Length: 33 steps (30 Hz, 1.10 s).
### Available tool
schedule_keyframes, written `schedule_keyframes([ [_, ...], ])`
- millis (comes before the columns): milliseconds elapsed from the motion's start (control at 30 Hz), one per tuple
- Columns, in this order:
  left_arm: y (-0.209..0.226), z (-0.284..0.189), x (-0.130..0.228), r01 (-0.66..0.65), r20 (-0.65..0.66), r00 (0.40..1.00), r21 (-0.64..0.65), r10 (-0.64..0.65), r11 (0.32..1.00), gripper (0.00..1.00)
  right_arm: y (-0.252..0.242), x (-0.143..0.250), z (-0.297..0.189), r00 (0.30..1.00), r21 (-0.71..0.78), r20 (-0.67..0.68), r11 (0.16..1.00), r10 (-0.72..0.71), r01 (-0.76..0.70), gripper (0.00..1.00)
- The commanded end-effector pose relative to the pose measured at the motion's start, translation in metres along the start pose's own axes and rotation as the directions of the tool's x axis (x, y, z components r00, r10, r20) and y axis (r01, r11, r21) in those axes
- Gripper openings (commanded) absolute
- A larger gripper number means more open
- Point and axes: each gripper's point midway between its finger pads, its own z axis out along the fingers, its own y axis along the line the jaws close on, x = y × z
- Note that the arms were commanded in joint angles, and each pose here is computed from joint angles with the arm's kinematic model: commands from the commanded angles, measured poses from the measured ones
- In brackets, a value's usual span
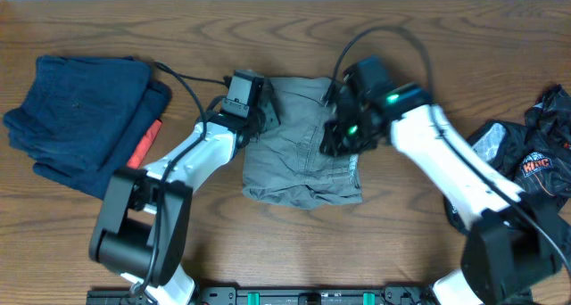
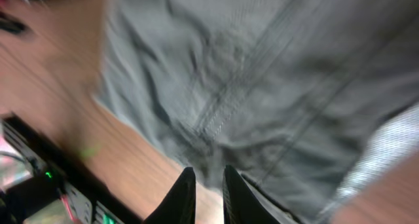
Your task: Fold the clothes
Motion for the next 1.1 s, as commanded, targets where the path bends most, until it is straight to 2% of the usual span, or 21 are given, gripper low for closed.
schedule_keyframes([
  [0, 0.011, 0.001, 0.006, -0.016, -0.036, 0.999, -0.058, 0.014, 0.998, 0.34, -0.008, 0.031, 0.034, 0.992, 0.021, -0.099, 0.997, 0.079, -0.078, 0.13],
  [167, 0.037, -0.008, 0.053, -0.01, -0.229, 0.973, -0.155, -0.026, 0.988, 0.33, -0.028, 0.074, 0.069, 0.972, 0.07, -0.2, 0.991, 0.125, -0.113, 0.12],
  [267, 0.043, -0.019, 0.084, 0.003, -0.366, 0.928, -0.173, -0.067, 0.985, 0.33, -0.06, 0.092, 0.074, 0.956, 0.202, -0.203, 0.965, 0.211, -0.17, 0.11],
  [367, 0.042, -0.032, 0.113, 0.026, -0.488, 0.866, -0.174, -0.109, 0.984, 0.19, -0.097, 0.096, 0.068, 0.946, 0.348, -0.145, 0.91, 0.289, -0.225, 0.1],
  [433, 0.036, -0.043, 0.132, 0.045, -0.567, 0.813, -0.16, -0.129, 0.986, 0.1, -0.127, 0.083, 0.057, 0.953, 0.445, -0.061, 0.862, 0.298, -0.241, 0.1],
  [500, 0.024, -0.055, 0.152, 0.074, -0.649, 0.747, -0.131, -0.142, 0.989, 0.1, -0.155, 0.06, 0.042, 0.954, 0.518, 0.054, 0.809, 0.294, -0.279, 0.13],
  [567, 0.012, -0.066, 0.17, 0.098, -0.712, 0.687, -0.107, -0.145, 0.989, 0.07, -0.174, 0.03, 0.025, 0.944, 0.532, 0.175, 0.779, 0.281, -0.331, 0.16],
  [633, 0.001, -0.075, 0.181, 0.108, -0.748, 0.65, -0.085, -0.135, 0.99, 0.06, -0.183, -0.008, 0.005, 0.936, 0.502, 0.267, 0.796, 0.231, -0.339, 0.19],
  [700, -0.008, -0.082, 0.183, 0.096, -0.747, 0.657, -0.049, -0.1, 0.994, 0.06, -0.185, -0.037, -0.015, 0.923, 0.477, 0.329, 0.808, 0.2, -0.345, 0.2],
  [767, -0.015, -0.087, 0.174, 0.074, -0.71, 0.702, -0.007, -0.057, 0.997, 0.06, -0.18, -0.06, -0.036, 0.918, 0.461, 0.362, 0.826, 0.16, -0.325, 0.2],
  [867, -0.015, -0.088, 0.132, -0.003, -0.524, 0.852, 0.014, 0.01, 1.0, 0.08, -0.163, -0.081, -0.064, 0.92, 0.45, 0.378, 0.848, 0.103, -0.281, 0.21],
  [900, -0.011, -0.089, 0.116, -0.024, -0.451, 0.892, 0.0, 0.021, 1.0, 0.12, -0.158, -0.084, -0.071, 0.92, 0.443, 0.379, 0.853, 0.099, -0.274, 0.22],
  [933, -0.007, -0.091, 0.097, -0.041, -0.368, 0.929, -0.022, 0.03, 0.999, 0.38, -0.153, -0.085, -0.076, 0.921, 0.438, 0.377, 0.858, 0.097, -0.27, 0.22],
  [967, -0.003, -0.092, 0.078, -0.053, -0.281, 0.959, -0.05, 0.037, 0.997, 0.6, -0.147, -0.085, -0.079, 0.924, 0.433, 0.37, 0.862, 0.098, -0.264, 0.22],
  [1000, 0.003, -0.095, 0.056, -0.058, -0.18, 0.983, -0.084, 0.042, 0.995, 0.68, -0.143, -0.084, -0.081, 0.927, 0.424, 0.361, 0.868, 0.099, -0.258, 0.22],
  [1067, 0.009, -0.1, 0.019, -0.079, -0.025, 0.997, -0.118, 0.076, 0.99, 0.73, -0.129, -0.079, -0.076, 0.939, 0.377, 0.326, 0.895, 0.111, -0.237, 0.22],
])
